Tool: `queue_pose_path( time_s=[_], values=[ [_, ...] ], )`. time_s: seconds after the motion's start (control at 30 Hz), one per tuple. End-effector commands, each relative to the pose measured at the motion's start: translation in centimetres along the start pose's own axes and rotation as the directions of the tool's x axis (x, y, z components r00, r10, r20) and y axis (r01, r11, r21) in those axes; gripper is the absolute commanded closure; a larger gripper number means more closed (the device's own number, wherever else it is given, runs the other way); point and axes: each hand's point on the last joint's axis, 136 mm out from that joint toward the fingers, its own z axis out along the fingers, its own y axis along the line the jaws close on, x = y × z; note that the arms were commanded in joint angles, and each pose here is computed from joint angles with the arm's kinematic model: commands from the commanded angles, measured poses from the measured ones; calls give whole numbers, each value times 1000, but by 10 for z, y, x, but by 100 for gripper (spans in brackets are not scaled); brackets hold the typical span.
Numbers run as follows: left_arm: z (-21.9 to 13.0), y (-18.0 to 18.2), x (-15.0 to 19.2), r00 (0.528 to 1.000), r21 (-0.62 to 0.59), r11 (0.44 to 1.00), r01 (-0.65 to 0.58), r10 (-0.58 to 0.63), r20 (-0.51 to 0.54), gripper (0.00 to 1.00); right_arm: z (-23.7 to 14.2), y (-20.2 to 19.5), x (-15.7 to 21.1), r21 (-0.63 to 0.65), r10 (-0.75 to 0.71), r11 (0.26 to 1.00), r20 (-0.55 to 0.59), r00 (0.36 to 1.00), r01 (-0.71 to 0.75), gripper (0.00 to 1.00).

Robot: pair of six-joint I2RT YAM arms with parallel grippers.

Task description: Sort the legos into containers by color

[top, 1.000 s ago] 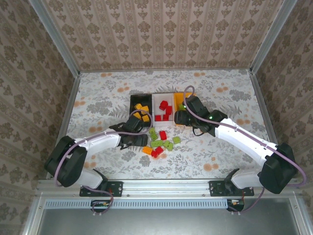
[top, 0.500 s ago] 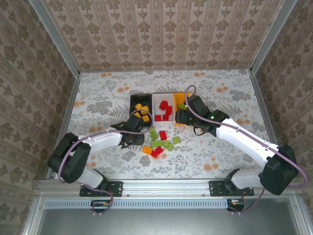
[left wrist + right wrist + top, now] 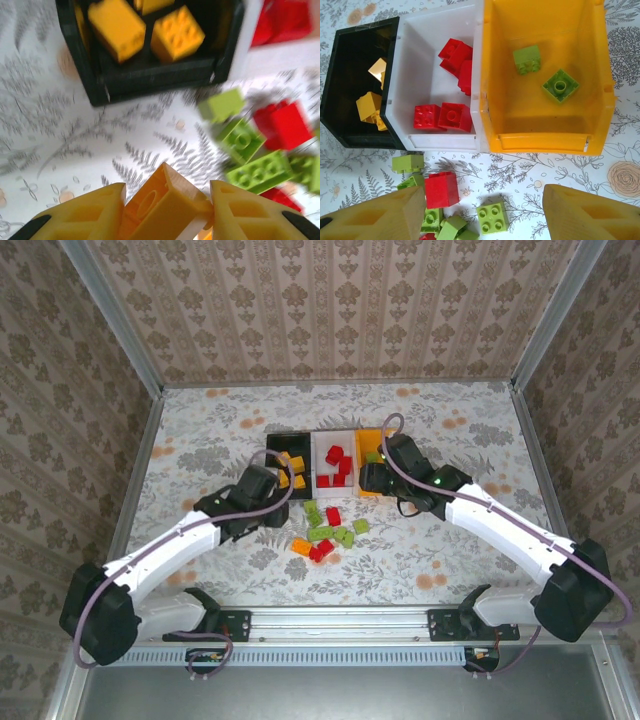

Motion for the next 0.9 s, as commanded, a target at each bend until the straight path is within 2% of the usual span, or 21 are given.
queue_pose_path(
  time_s=[0.0,0.17,0.37,0.43,0.5,0.67,0.8,0.83,0.87],
  values=[
    [-6,0,-39,999,-36,999,-6,7,41,65,-4,-9,2,22,21,1000,12,1000,-21,35],
    [34,-2,-90,999,-84,996,-31,33,25,66,-2,-14,8,37,12,999,-9,1000,-11,35],
    [86,8,-121,999,-157,987,-38,33,-37,64,2,-12,22,11,-20,1000,-60,998,21,35],
    [98,9,-123,998,-161,986,-31,22,-57,59,3,-13,26,5,-24,1000,-72,997,24,35],
    [103,4,-128,998,-145,989,-25,16,-59,49,3,-13,31,-1,-28,1000,-85,996,28,34],
    [72,-23,-148,999,-59,998,-11,13,34,19,7,-19,43,5,-21,1000,-112,993,22,34],
    [25,-49,-156,991,50,999,-3,-4,136,6,13,-21,54,3,-18,1000,-139,990,19,34],
    [9,-58,-157,986,86,996,-6,-9,167,0,15,-22,58,3,-18,1000,-149,989,18,34],
    [-5,-65,-154,981,118,993,-13,-10,192,0,17,-23,61,5,-14,1000,-157,987,15,34]
  ],
)
